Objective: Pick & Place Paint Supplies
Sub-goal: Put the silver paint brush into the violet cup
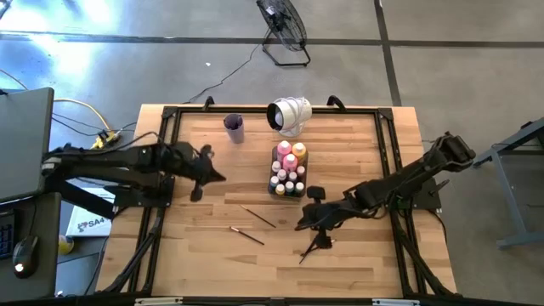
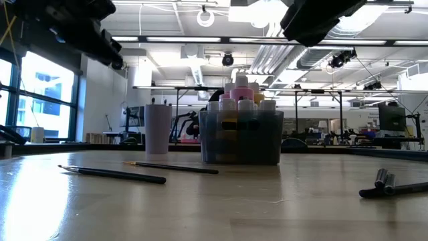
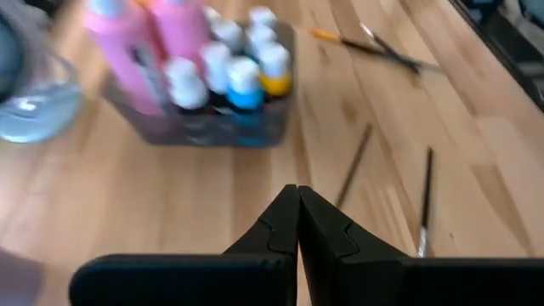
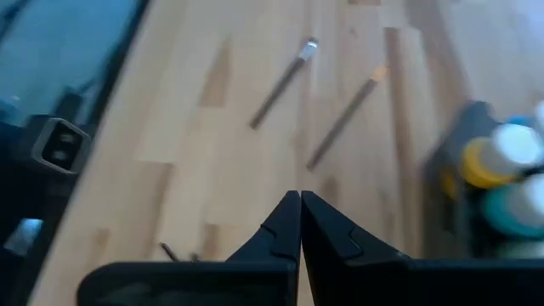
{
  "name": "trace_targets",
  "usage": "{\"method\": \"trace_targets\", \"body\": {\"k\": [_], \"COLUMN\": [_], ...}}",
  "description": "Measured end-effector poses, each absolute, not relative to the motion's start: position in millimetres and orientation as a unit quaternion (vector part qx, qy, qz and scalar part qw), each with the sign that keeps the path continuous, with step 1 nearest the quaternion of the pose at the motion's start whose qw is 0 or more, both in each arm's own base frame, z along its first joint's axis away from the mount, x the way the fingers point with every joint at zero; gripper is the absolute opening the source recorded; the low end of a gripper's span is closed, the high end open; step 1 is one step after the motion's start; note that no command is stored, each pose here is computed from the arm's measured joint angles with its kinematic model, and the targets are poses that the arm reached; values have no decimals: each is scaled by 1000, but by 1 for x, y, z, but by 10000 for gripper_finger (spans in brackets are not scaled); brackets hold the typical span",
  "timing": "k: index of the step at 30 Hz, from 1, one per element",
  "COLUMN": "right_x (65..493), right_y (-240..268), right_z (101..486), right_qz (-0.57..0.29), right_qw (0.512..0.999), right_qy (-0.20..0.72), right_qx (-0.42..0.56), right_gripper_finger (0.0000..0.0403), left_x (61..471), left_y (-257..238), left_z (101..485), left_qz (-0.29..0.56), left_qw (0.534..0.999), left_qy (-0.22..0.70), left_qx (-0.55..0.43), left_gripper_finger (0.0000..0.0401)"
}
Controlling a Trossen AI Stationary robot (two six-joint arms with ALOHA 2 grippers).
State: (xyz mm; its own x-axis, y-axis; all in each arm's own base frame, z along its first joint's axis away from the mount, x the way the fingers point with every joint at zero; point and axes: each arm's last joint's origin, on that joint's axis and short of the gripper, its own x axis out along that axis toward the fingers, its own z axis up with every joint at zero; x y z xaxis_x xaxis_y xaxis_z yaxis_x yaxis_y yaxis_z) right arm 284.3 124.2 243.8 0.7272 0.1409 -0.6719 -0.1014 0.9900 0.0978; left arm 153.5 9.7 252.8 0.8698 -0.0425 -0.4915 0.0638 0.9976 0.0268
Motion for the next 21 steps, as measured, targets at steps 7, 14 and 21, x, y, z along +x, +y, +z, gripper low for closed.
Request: {"method": "trace_targets", "body": {"k": [7, 14, 21], "right_x": [281, 278, 268], "right_y": [133, 129, 151], "right_z": [230, 216, 218], "right_qz": [78, 7, -23], "right_qw": [946, 956, 967], "right_qy": [309, 256, 214], "right_qx": [64, 145, 134], "right_gripper_finger": [2, 2, 2], "left_x": [169, 178, 176], "left_y": [-16, -29, -39], "left_z": [236, 231, 228], "left_qz": [-55, -45, -72], "left_qw": [962, 959, 956], "left_qy": [261, 265, 279], "left_qx": [53, 88, 63], "left_gripper_finger": [0, 0, 0]}}
